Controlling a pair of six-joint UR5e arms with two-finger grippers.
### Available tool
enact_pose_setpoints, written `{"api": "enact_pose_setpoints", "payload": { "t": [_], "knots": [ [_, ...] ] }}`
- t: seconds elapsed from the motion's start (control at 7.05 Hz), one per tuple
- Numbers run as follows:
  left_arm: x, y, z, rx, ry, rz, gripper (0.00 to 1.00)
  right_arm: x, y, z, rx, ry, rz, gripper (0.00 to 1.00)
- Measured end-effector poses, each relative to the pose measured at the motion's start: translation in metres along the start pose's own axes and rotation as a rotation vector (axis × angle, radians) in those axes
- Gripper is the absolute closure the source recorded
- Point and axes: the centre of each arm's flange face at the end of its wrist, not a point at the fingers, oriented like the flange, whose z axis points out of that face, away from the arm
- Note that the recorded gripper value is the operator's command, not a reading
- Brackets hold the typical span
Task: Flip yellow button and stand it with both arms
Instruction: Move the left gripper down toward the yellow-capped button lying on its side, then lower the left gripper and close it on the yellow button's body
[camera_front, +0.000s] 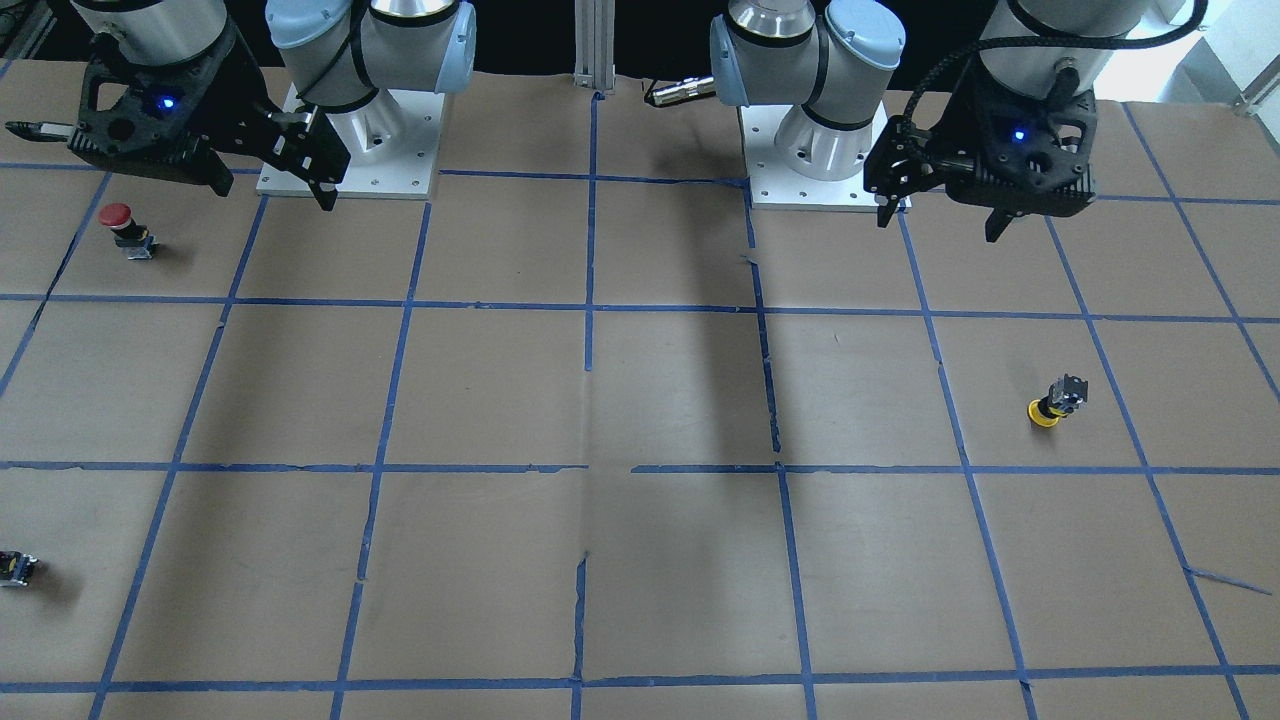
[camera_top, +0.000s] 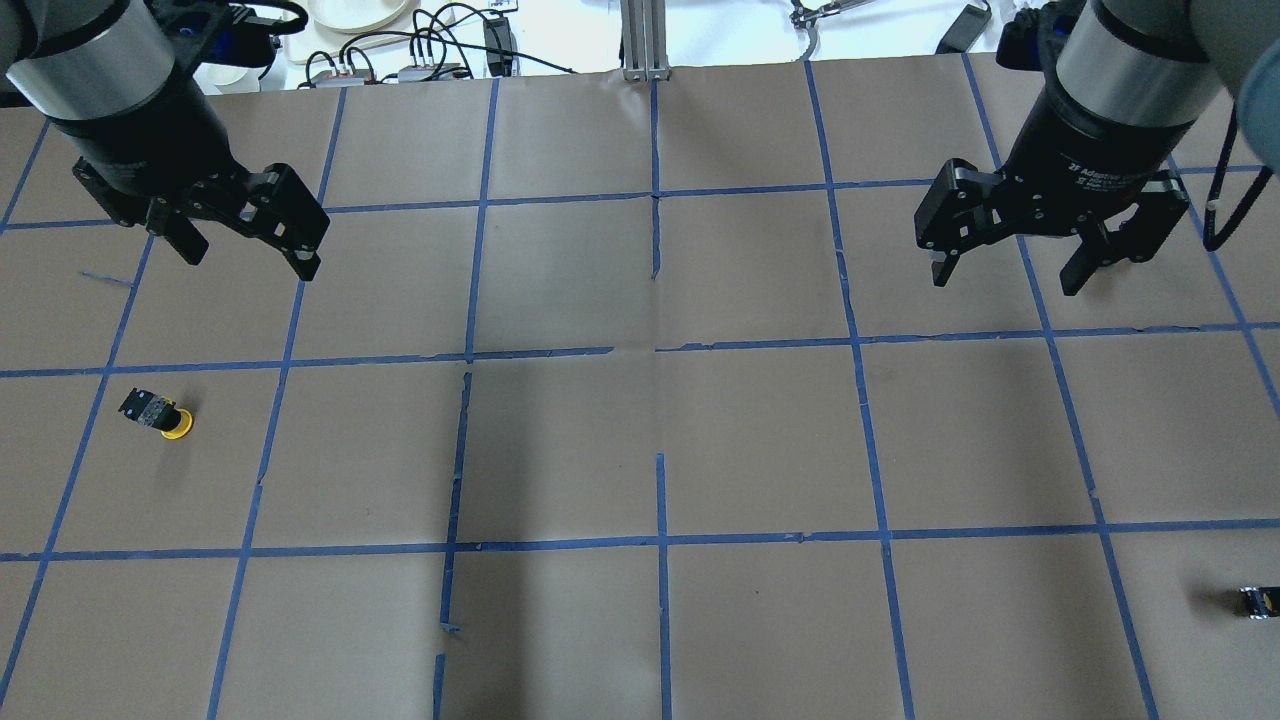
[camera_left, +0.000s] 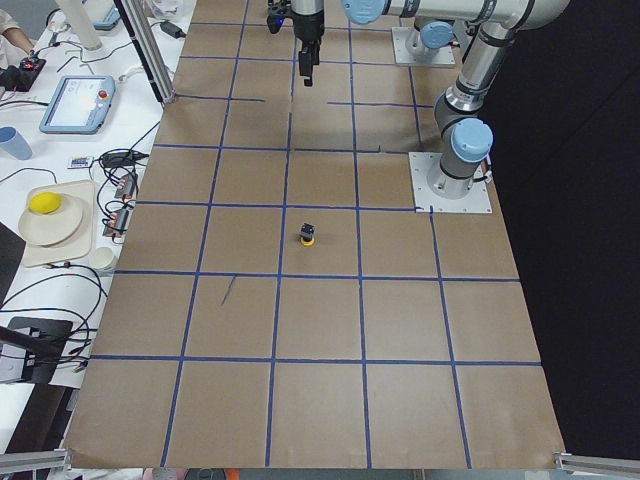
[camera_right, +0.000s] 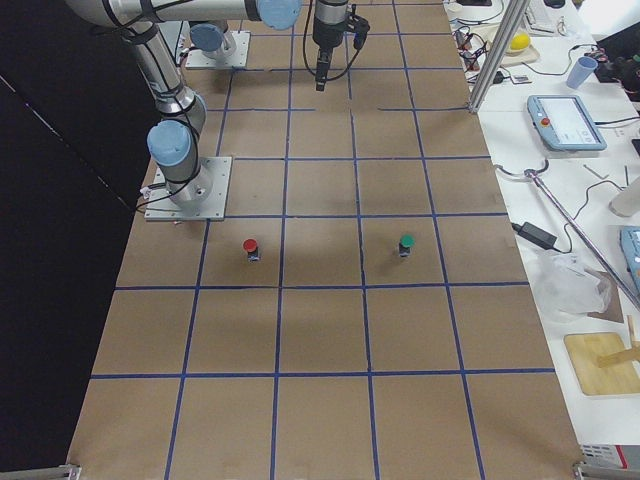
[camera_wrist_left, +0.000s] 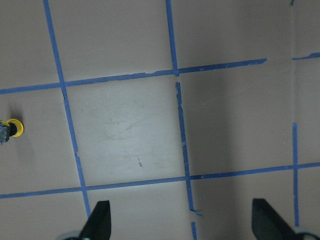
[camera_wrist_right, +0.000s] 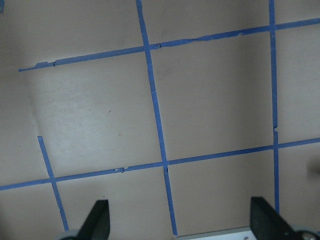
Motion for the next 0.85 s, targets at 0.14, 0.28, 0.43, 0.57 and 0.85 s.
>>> {"api": "enact_pose_setpoints", "payload": {
  "t": [0.14, 0.28, 0.43, 0.57, 0.85],
  "knots": [
    [-0.021, 0.001, 0.004, -0.008, 0.005, 0.031, 0.00, 0.000, 0.000, 0.002, -0.002, 0.000, 0.001, 0.00],
    [-0.045, 0.002, 0.013, -0.013, 0.011, 0.053, 0.00, 0.000, 0.000, 0.002, -0.002, 0.000, 0.002, 0.00],
    [-0.075, 0.005, 0.028, -0.007, 0.014, 0.065, 0.00, 0.000, 0.000, 0.002, -0.002, -0.001, 0.002, 0.00],
    [-0.105, 0.009, 0.048, 0.010, 0.008, 0.092, 0.00, 0.000, 0.000, 0.002, -0.001, -0.001, 0.001, 0.00],
    [-0.169, 0.024, 0.096, 0.061, -0.021, 0.118, 0.00, -0.001, 0.001, 0.002, -0.001, -0.002, 0.000, 0.00]
  ]
}}
